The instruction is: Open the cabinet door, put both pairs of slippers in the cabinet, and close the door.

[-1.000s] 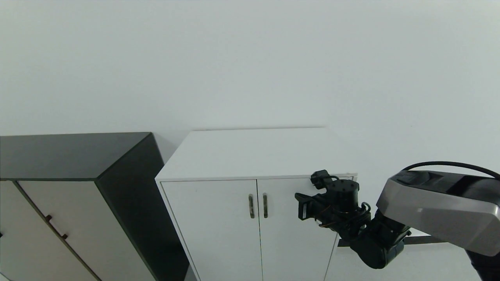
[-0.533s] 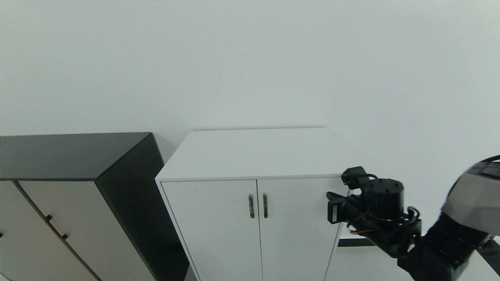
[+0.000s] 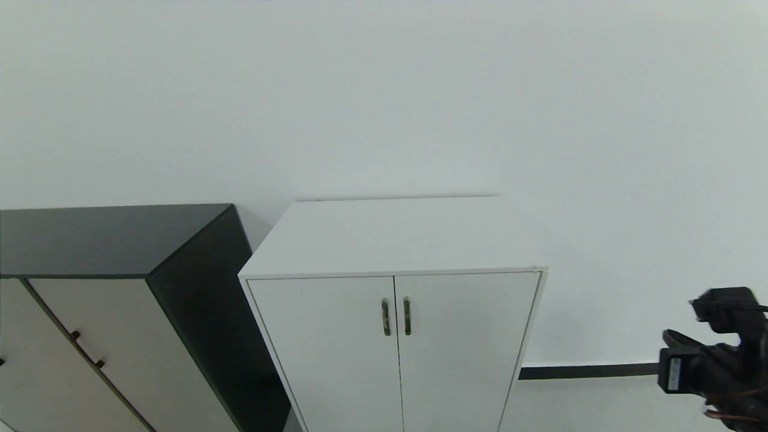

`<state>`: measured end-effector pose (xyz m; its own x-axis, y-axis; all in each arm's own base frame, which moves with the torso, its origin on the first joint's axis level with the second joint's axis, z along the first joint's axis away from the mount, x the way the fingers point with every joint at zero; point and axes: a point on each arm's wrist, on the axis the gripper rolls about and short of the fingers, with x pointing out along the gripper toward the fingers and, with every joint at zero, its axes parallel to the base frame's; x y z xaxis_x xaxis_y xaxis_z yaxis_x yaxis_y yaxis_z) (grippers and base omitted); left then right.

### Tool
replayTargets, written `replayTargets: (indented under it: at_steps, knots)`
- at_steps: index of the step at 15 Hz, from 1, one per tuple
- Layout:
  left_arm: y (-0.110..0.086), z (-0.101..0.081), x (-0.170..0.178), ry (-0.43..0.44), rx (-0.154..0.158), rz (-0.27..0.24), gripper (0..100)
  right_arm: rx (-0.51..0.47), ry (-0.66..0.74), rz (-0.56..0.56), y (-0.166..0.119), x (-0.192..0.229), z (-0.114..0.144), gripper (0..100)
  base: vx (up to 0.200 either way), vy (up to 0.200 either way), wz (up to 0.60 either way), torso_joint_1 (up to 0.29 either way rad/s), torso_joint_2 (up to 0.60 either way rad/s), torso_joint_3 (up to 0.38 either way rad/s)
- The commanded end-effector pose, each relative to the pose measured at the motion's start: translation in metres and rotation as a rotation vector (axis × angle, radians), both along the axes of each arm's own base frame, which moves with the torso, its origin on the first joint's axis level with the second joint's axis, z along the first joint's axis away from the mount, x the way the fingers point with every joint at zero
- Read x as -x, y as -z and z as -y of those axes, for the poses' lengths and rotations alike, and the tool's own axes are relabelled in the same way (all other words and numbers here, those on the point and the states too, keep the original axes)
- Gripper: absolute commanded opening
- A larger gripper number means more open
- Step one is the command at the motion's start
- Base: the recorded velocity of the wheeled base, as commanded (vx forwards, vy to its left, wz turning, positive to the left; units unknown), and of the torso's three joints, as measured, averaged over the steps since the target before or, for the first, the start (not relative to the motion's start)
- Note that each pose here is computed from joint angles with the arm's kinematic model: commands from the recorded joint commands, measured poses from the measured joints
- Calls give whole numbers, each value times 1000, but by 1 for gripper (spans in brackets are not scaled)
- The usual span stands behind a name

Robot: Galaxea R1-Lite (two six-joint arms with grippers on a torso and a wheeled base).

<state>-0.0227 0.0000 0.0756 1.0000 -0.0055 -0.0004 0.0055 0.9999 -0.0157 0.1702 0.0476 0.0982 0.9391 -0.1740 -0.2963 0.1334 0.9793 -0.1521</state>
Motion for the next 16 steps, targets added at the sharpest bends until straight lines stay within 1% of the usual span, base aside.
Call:
replayTargets:
  at_steps: [1, 2, 4, 5, 6, 7, 10, 12, 15, 16]
  knots:
    - [0, 0, 0, -1, 1, 0, 0, 27, 110, 59, -18, 43, 31, 0, 0, 0, 0, 0, 0, 0]
    - [0, 0, 0, -1, 1, 0, 0, 27, 93, 42, -18, 53, 33, 0, 0, 0, 0, 0, 0, 0]
    - [0, 0, 0, -2, 6, 0, 0, -21, -57, 27, -19, 80, 36, 0, 0, 0, 0, 0, 0, 0]
    - [0, 0, 0, -2, 6, 0, 0, -79, -192, -14, -12, 104, 37, 0, 0, 0, 0, 0, 0, 0]
    - [0, 0, 0, -2, 6, 0, 0, -109, -254, -49, -6, 119, 39, 0, 0, 0, 0, 0, 0, 0]
    - [0, 0, 0, -2, 6, 0, 0, -122, -287, -65, 0, 131, 41, 0, 0, 0, 0, 0, 0, 0]
    - [0, 0, 0, -1, 4, 0, 0, -127, -307, -80, 15, 157, 46, 0, 0, 0, 0, 0, 0, 0]
    - [0, 0, 0, -1, 4, 0, 0, -132, -312, -50, 15, 161, 47, 0, 0, 0, 0, 0, 0, 0]
    - [0, 0, 0, -1, 4, 0, 0, -125, -341, 29, 15, 168, 48, 0, 0, 0, 0, 0, 0, 0]
    - [0, 0, 0, -1, 3, 0, 0, -120, -386, 17, 19, 172, 48, 0, 0, 0, 0, 0, 0, 0]
